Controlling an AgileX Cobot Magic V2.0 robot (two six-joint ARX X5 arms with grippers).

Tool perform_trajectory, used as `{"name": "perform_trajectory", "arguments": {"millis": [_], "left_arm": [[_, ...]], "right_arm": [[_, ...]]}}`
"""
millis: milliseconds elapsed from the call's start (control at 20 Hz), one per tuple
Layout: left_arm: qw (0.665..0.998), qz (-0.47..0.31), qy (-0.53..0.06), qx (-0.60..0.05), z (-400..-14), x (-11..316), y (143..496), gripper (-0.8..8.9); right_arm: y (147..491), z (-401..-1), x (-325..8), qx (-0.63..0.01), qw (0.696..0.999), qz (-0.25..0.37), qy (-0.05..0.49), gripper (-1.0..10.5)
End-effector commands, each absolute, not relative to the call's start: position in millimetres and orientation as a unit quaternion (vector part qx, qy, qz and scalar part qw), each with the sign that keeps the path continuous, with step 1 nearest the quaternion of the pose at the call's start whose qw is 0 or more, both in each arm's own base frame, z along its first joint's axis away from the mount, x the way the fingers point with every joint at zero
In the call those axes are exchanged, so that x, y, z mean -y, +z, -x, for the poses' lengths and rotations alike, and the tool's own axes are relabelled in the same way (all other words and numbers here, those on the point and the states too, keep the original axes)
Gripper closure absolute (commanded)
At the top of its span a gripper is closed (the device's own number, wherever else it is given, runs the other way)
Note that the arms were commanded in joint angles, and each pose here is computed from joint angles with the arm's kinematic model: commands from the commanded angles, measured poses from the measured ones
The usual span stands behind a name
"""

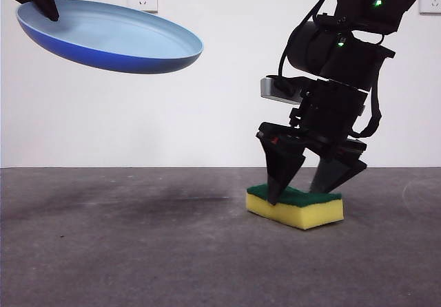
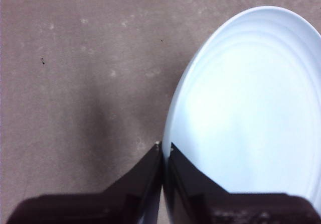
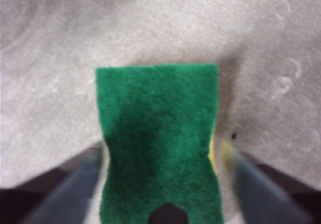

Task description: Pick up the plate,pick up the cloth,clean the plate with the cloth

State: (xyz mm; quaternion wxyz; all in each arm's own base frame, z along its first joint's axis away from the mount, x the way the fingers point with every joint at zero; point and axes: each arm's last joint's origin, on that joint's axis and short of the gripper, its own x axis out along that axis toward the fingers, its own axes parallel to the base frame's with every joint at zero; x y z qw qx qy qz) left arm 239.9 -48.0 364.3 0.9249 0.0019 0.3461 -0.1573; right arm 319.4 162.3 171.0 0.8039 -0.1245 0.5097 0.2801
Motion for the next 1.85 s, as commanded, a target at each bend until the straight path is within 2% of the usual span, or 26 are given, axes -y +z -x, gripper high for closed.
{"name": "perform_trajectory", "arguments": {"millis": [50, 100, 700, 800, 1050, 1250, 1350, 1450, 1650, 1850], "left_arm": [[0.925, -0.005, -0.159, -0.346, -240.5, 47.8, 362.7, 8.21], [0.925, -0.005, -0.159, -0.346, -240.5, 47.8, 362.7, 8.21], [0.924, -0.010, -0.158, -0.349, -240.3, 47.6, 362.0, 8.21], [0.924, -0.013, -0.149, -0.351, -241.9, 47.4, 360.7, 8.21], [0.909, -0.021, -0.137, -0.394, -260.1, 52.5, 341.0, 8.21], [0.885, -0.031, -0.173, -0.432, -272.8, 80.6, 319.8, 8.21], [0.869, -0.039, -0.216, -0.443, -271.8, 101.0, 312.7, 8.21], [0.861, -0.050, -0.248, -0.441, -265.8, 118.1, 312.5, 8.21], [0.854, -0.056, -0.272, -0.440, -257.5, 135.4, 312.7, 8.21], [0.855, -0.061, -0.289, -0.427, -254.4, 145.4, 314.4, 8.21]], "right_arm": [[168.6, -319.7, -163.5, -0.509, 0.802, 0.129, 0.285, 9.1], [168.5, -319.6, -163.4, -0.509, 0.801, 0.132, 0.286, 9.6], [172.8, -316.7, -162.6, -0.512, 0.798, 0.128, 0.289, 9.6], [192.8, -312.2, -161.0, -0.491, 0.812, 0.110, 0.295, 9.6], [281.2, -275.7, -149.7, -0.386, 0.866, 0.033, 0.316, 9.6], [321.3, -235.6, -161.9, -0.323, 0.874, 0.025, 0.363, 9.6], [321.5, -225.4, -176.5, -0.321, 0.871, 0.034, 0.370, 9.6], [314.0, -222.2, -190.3, -0.324, 0.879, 0.063, 0.344, 9.6], [293.7, -233.4, -209.5, -0.332, 0.880, 0.081, 0.329, 9.6], [272.5, -242.6, -227.6, -0.350, 0.863, 0.069, 0.358, 9.6]]}}
